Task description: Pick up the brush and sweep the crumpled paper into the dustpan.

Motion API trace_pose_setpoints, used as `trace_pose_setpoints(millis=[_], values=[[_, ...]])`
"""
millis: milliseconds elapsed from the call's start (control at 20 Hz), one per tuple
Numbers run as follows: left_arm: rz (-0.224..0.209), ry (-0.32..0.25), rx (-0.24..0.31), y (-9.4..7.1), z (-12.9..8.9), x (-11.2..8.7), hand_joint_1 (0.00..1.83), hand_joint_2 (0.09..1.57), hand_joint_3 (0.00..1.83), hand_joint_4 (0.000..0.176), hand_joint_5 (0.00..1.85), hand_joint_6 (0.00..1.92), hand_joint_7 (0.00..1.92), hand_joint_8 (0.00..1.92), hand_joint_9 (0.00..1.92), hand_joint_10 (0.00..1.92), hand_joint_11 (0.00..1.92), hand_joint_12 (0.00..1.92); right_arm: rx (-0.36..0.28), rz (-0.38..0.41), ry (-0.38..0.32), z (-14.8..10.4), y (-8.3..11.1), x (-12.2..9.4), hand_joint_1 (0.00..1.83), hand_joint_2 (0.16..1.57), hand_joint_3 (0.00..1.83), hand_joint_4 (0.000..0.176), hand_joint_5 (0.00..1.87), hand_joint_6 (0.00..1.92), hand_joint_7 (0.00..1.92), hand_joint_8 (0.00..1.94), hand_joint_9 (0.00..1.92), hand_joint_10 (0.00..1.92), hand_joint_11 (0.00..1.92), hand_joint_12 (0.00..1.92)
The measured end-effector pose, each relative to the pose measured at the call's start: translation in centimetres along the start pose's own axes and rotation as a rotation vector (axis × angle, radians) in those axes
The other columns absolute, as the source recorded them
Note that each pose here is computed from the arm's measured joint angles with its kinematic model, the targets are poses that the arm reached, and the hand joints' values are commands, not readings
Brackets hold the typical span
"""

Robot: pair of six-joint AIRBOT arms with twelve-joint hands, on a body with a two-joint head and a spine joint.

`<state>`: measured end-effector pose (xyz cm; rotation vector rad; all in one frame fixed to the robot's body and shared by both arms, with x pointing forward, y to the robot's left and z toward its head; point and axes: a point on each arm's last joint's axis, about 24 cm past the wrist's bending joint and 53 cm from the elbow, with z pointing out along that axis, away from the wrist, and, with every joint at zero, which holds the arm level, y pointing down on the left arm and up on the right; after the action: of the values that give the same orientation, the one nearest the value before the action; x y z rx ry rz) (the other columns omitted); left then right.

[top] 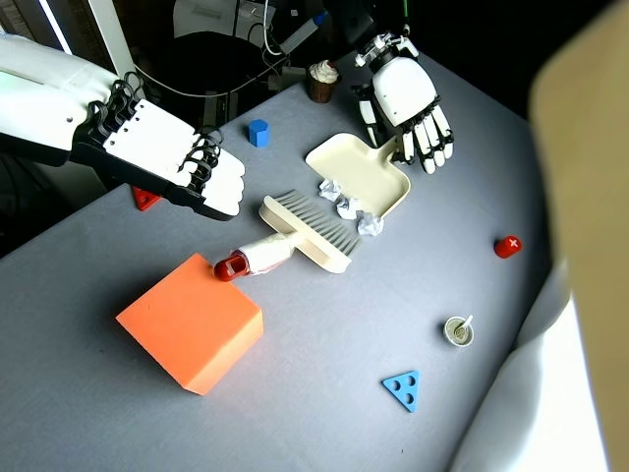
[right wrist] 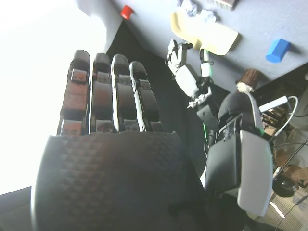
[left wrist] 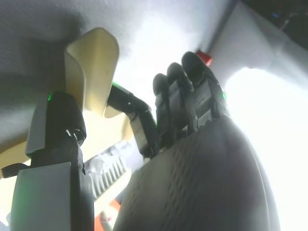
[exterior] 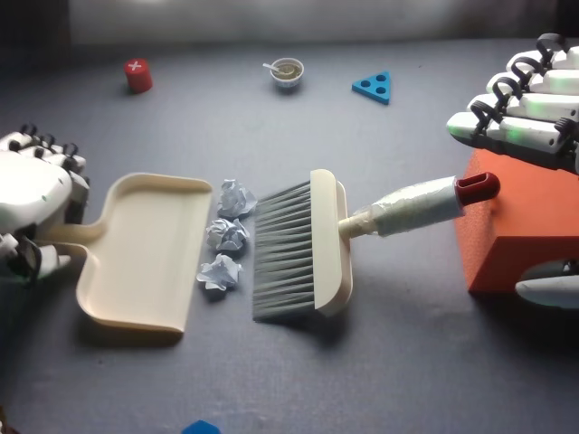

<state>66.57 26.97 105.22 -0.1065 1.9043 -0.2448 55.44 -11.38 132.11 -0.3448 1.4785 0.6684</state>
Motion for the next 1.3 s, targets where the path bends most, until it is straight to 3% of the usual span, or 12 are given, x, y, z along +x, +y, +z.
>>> trace_pose_setpoints(millis=[200, 350, 550, 650, 800, 950, 1150, 1300], values=[[0.015, -0.001, -0.002, 0.4, 0.5, -1.1, 1.04, 1.23, 0.0, 0.0, 0.78, 1.29, 0.3, 0.0, 0.23, 0.0, 0.0, 0.54, 0.016, 0.02, -0.009, -0.1, 0.1, -0.1, 0.79, 0.97, 0.0, 0.0, 0.18, 0.01, 0.25, 0.01, 0.25, 0.01, 0.28, 0.03], [0.012, 0.0, -0.004, 0.5, 0.8, -1.3, 1.02, 1.22, 0.0, 0.0, 0.78, 1.28, 0.29, 0.0, 0.22, 0.0, 0.0, 0.5, 0.024, 0.044, -0.019, -0.1, 0.1, -0.3, 0.85, 0.95, 0.0, 0.0, 0.17, 0.0, 0.25, 0.01, 0.25, 0.0, 0.29, 0.03], [-0.003, -0.008, 0.015, -0.4, 2.0, -1.8, 1.02, 1.22, 0.0, 0.0, 0.78, 1.29, 0.3, 0.0, 0.22, 0.0, 0.0, 0.51, 0.106, 0.031, -0.01, -0.7, -0.8, 0.6, 1.03, 0.9, 0.0, 0.0, 0.21, 0.01, 0.24, 0.0, 0.24, 0.01, 0.29, 0.03], [-0.012, -0.003, 0.037, -1.6, 2.6, -1.5, 1.04, 1.21, 0.0, 0.0, 0.81, 1.24, 0.3, 0.0, 0.22, 0.0, 0.0, 0.52, 0.139, 0.049, -0.039, -0.8, -1.3, 0.1, 1.02, 0.92, 0.0, 0.0, 0.17, 0.0, 0.22, 0.0, 0.23, 0.0, 0.28, 0.02], [-0.022, 0.033, 0.07, -3.1, 3.2, -0.4, 1.02, 1.23, 0.0, 0.0, 0.77, 1.3, 0.28, 0.0, 0.23, 0.0, 0.0, 0.48, 0.228, -0.014, -0.102, -1.0, -2.1, -0.4, 1.03, 0.95, 0.01, 0.0, 0.15, 0.0, 0.2, 0.0, 0.21, 0.0, 0.25, 0.01], [-0.028, 0.03, 0.067, -3.1, 3.4, -0.7, 1.01, 1.24, 0.0, 0.0, 0.75, 1.33, 0.28, 0.0, 0.22, 0.0, 0.0, 0.48, 0.281, -0.047, -0.099, -0.6, -2.2, 1.1, 1.06, 0.96, 0.01, 0.0, 0.2, 0.01, 0.18, 0.0, 0.2, 0.0, 0.25, 0.01], [-0.026, 0.031, 0.07, -3.1, 3.4, -0.8, 1.0, 1.24, 0.0, 0.0, 0.75, 1.33, 0.29, 0.0, 0.23, 0.0, 0.0, 0.5, 0.345, -0.07, -0.183, -0.4, -2.9, 0.0, 1.05, 0.97, 0.01, 0.0, 0.18, 0.0, 0.17, 0.0, 0.19, 0.0, 0.25, 0.01], [-0.012, 0.022, 0.073, -3.0, 3.3, -1.3, 1.01, 1.23, 0.0, 0.0, 0.76, 1.31, 0.28, 0.0, 0.24, 0.0, 0.0, 0.55, 0.339, -0.077, -0.23, 0.7, -1.5, 0.5, 1.04, 0.94, 0.0, 0.0, 0.19, 0.01, 0.19, 0.01, 0.19, 0.0, 0.25, 0.01]])
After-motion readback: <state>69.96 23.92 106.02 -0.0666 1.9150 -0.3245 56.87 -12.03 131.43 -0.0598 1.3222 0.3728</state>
